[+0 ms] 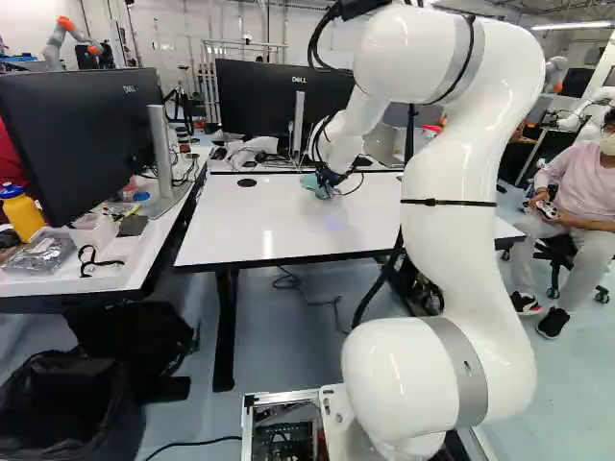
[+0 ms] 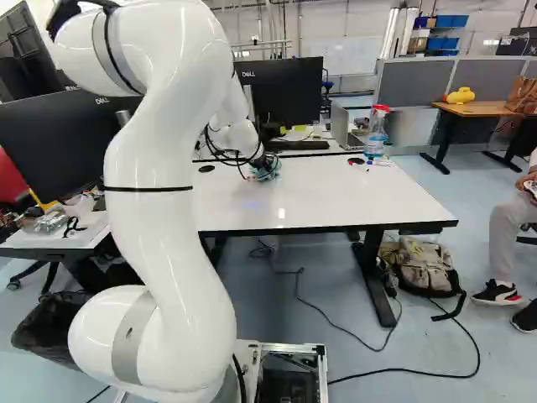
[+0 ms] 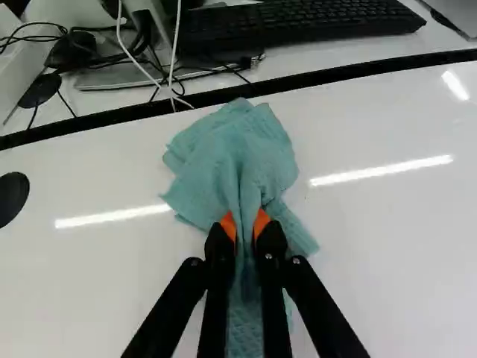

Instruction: Clean the table with the green towel

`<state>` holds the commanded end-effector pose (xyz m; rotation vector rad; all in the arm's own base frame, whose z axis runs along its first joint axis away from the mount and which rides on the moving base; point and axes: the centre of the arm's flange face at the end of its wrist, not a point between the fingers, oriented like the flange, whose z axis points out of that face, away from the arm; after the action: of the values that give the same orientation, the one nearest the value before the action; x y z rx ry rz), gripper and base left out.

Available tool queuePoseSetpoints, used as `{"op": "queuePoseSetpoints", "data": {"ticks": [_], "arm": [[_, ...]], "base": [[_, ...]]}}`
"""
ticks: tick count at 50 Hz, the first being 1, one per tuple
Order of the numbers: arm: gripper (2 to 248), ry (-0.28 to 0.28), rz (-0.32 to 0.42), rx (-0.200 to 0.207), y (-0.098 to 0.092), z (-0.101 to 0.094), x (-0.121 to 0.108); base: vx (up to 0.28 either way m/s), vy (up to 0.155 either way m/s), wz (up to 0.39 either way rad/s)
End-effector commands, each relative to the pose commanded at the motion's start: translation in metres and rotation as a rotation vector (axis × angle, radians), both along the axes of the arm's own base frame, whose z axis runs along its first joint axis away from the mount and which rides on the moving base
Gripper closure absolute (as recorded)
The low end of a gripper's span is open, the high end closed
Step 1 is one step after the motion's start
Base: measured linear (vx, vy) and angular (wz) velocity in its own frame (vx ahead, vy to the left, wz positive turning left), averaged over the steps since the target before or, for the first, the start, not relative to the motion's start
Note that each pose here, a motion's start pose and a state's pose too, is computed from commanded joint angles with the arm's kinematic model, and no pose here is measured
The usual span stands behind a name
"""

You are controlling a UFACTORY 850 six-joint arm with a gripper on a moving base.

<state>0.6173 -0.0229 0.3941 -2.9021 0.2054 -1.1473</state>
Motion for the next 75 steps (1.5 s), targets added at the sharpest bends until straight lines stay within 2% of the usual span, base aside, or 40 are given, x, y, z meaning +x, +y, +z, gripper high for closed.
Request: {"op": "queuePoseSetpoints", "data": {"ticks": [17,27,54,75], "arm": [[205,0.021,-0.002,0.001,0.0,0.003,-0.032],[205,0.032,-0.014,0.001,-0.006,0.004,-0.049],[205,-0.01,-0.091,-0.001,-0.048,0.032,-0.067],[205,-0.004,-0.159,0.0,-0.082,0.032,-0.086]], "base": [[0.0,0.0,0.0],[0.0,0.0,0.0],[0.0,0.0,0.0],[0.0,0.0,0.0]]}}
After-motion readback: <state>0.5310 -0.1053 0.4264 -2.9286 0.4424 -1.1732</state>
